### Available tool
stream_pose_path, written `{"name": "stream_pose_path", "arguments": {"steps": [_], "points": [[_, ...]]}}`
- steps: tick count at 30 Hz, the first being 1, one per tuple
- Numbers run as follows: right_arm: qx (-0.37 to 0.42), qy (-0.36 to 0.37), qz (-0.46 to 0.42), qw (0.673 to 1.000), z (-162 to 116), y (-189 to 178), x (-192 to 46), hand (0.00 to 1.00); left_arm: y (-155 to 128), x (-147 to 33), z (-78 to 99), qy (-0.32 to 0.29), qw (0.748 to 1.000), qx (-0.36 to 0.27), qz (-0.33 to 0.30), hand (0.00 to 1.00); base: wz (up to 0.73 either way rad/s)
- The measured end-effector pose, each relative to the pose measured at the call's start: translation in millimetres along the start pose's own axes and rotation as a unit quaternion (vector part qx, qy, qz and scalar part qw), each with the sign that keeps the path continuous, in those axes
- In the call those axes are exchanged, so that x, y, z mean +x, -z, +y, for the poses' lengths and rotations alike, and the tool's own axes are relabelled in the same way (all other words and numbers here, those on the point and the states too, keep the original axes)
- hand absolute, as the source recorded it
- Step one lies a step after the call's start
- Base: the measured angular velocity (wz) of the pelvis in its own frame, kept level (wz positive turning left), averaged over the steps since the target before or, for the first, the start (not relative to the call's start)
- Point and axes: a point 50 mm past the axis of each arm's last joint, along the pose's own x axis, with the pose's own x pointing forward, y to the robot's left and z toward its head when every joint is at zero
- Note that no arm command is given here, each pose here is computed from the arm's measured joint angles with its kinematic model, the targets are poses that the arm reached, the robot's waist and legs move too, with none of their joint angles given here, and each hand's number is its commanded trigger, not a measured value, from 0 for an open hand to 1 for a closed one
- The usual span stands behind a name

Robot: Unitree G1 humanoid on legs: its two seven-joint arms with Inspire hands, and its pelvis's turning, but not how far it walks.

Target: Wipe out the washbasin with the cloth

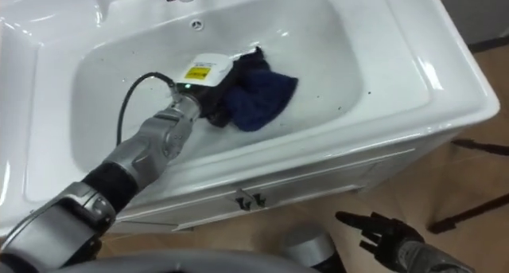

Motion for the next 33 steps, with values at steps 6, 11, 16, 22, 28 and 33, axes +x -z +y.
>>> {"name": "stream_pose_path", "arguments": {"steps": [6, 11, 16, 22, 28, 33], "points": [[-0.008, 0.021, 0.005, 1.0, -12.9, 1.2, -4.8, 0.0, 64.0, -21.1, -1.5, 0.016, 0.992, 0.087, 0.091, 1.0, 0.02], [-0.012, 0.029, 0.015, 0.999, -16.8, 5.6, -6.1, 0.0, 73.9, -26.5, -0.2, 0.017, 0.986, 0.132, 0.099, 1.0, -0.09], [0.003, 0.039, 0.015, 0.999, -22.8, 10.2, -8.4, 0.0, 85.8, -33.7, -2.4, 0.016, 0.984, 0.127, 0.121, 1.0, -0.17], [-0.008, 0.061, 0.029, 0.998, -30.0, 14.6, -11.1, 0.0, 100.5, -46.5, -10.4, 0.019, 0.981, 0.126, 0.144, 1.0, -0.15], [-0.015, 0.066, 0.029, 0.997, -30.4, 13.6, -11.2, 0.0, 102.3, -51.4, -16.6, 0.023, 0.979, 0.136, 0.152, 1.0, 0.06], [-0.015, 0.065, 0.022, 0.998, -29.2, 12.6, -10.6, 0.0, 99.3, -51.9, -18.0, 0.022, 0.977, 0.15, 0.153, 1.0, 0.02]]}}
